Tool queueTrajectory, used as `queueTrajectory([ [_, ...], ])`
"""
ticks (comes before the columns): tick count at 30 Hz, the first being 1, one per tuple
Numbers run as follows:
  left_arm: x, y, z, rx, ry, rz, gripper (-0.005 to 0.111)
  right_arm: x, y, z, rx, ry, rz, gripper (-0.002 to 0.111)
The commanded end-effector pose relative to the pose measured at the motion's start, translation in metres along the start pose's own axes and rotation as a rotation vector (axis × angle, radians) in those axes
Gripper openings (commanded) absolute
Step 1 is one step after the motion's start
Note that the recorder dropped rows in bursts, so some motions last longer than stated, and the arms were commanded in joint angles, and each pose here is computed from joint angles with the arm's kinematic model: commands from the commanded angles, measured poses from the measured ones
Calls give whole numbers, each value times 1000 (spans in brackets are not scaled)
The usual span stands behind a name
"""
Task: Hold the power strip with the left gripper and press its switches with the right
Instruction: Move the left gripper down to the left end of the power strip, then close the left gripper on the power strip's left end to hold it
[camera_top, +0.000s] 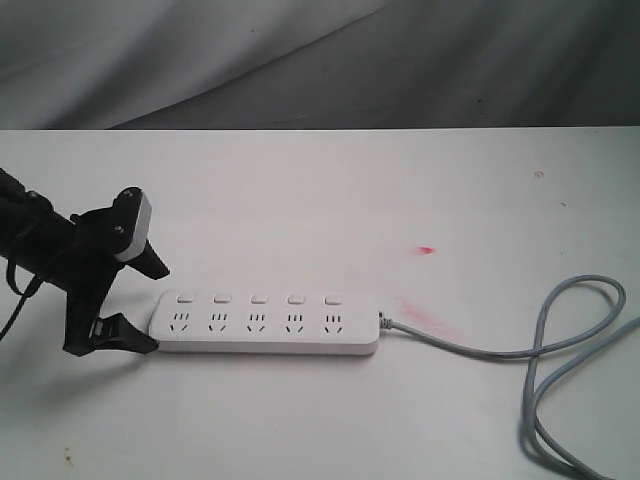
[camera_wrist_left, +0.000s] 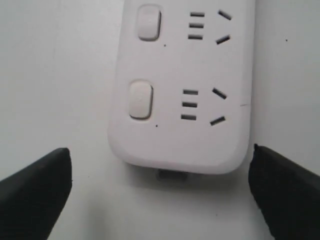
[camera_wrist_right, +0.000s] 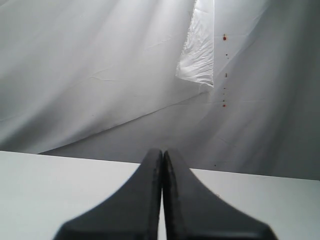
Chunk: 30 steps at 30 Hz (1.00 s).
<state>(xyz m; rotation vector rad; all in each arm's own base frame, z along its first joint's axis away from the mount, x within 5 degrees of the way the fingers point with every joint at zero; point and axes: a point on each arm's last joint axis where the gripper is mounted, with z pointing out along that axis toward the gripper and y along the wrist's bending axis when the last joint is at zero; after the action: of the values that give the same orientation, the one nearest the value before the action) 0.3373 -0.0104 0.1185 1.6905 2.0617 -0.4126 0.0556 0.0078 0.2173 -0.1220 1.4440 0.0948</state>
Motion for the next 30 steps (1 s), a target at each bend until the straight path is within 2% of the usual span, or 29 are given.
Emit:
queueTrajectory([
  [1,-11,1,8,-15,4,36,89,0,0,-1,6,-4,1,0],
  [17,-10,0,14,-5,42,69,86,0,0,-1,6,-4,1,0],
  [30,-10,-1,14,7,47,23,85,0,0,-1,6,-4,1,0],
])
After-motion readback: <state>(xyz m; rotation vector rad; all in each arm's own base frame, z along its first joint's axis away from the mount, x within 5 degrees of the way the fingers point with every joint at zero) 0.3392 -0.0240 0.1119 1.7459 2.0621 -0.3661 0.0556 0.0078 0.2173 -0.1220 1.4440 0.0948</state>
